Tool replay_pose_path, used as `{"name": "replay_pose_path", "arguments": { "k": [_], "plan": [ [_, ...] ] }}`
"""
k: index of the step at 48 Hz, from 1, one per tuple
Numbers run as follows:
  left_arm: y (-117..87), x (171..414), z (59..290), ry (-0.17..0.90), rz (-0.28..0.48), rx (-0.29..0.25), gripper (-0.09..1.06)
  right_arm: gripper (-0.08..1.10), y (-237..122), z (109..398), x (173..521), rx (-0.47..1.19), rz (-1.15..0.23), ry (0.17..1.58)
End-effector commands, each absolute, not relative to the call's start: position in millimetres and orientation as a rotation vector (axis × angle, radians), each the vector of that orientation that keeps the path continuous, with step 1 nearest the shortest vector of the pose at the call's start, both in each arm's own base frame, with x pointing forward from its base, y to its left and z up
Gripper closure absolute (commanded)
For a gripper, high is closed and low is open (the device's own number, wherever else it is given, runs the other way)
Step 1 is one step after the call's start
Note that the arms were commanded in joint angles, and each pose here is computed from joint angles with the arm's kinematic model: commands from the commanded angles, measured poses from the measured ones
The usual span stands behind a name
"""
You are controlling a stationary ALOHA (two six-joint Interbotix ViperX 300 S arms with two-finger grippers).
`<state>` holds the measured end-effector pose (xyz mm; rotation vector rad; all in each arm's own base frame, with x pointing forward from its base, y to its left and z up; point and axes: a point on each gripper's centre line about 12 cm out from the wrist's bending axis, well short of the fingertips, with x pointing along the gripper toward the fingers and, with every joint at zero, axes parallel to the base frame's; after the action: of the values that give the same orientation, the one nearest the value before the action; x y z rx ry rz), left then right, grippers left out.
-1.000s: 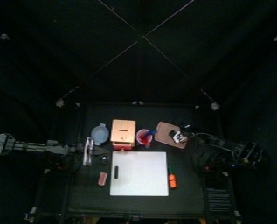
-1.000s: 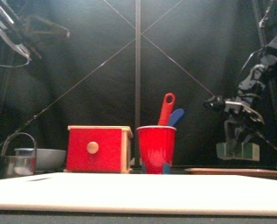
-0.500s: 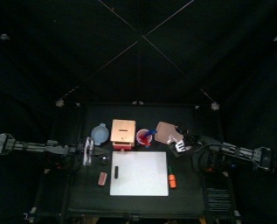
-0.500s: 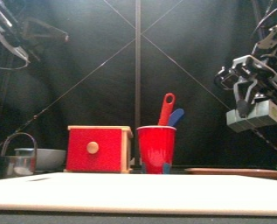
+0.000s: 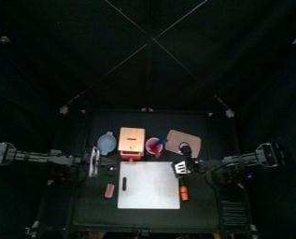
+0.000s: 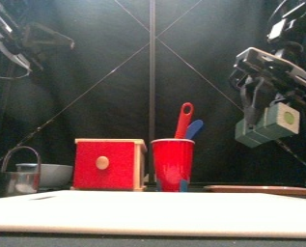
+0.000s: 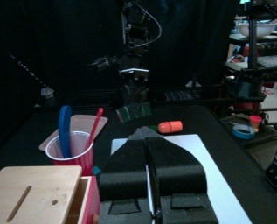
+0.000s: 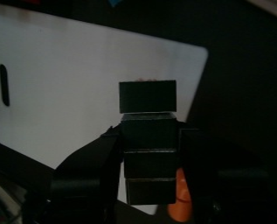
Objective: Place sushi on board then cut the sushi with the knife then place the pieces on the plate
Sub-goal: Place the sushi on the board
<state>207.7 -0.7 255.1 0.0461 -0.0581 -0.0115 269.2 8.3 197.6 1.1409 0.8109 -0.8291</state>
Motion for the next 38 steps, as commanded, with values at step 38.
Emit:
{"name": "replay_pose_path", "arguments": {
  "k": [38],
  "plan": [
    [0.7,206.6,251.7,-0.055,-0.002,0.026,0.97,0.45,57.4,167.9,430.2,1.163,-1.08,0.815]
  ]
}}
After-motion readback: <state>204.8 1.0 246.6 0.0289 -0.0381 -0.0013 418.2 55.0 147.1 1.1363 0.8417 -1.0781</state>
